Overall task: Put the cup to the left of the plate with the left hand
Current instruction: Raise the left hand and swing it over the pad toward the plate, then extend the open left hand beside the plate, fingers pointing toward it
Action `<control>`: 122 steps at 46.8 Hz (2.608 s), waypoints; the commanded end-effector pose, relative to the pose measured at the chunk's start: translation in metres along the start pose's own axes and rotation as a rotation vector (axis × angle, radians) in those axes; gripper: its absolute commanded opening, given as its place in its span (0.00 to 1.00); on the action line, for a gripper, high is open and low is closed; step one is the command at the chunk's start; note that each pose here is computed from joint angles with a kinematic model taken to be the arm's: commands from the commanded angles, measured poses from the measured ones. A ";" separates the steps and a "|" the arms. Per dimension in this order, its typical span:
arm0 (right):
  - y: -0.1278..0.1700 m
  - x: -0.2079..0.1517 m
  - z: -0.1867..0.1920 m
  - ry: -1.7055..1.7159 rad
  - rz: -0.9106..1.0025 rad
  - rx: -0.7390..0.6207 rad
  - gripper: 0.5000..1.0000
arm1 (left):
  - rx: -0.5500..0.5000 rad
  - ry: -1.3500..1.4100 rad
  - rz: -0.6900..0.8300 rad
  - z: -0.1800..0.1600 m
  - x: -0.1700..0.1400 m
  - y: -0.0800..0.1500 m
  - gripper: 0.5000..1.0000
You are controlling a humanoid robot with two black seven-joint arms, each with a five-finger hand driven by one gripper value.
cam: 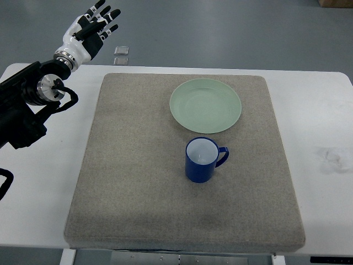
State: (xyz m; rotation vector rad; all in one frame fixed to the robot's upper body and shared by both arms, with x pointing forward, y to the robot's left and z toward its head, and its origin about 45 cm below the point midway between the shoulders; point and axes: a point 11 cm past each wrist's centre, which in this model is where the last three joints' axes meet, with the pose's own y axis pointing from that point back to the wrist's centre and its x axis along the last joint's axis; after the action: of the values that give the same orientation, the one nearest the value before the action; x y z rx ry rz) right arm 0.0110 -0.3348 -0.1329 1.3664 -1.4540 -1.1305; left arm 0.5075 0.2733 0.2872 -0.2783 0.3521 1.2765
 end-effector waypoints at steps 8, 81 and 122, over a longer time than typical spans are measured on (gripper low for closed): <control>0.000 0.000 0.000 0.000 0.000 0.000 0.86 | 0.094 -0.106 -0.202 -0.008 -0.028 0.018 0.99; 0.000 0.000 0.000 0.000 0.000 0.000 0.86 | 0.359 -0.393 -0.659 -0.063 -0.058 0.067 1.00; 0.000 0.000 0.000 0.000 0.000 0.000 0.86 | 0.424 -0.451 -0.660 -0.068 -0.035 0.099 1.00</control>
State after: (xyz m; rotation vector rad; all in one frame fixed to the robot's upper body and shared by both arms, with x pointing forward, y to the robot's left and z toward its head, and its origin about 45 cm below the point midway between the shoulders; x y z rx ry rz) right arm 0.0108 -0.3348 -0.1330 1.3661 -1.4538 -1.1308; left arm 0.3981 0.2418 0.2390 0.2419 0.1140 0.5651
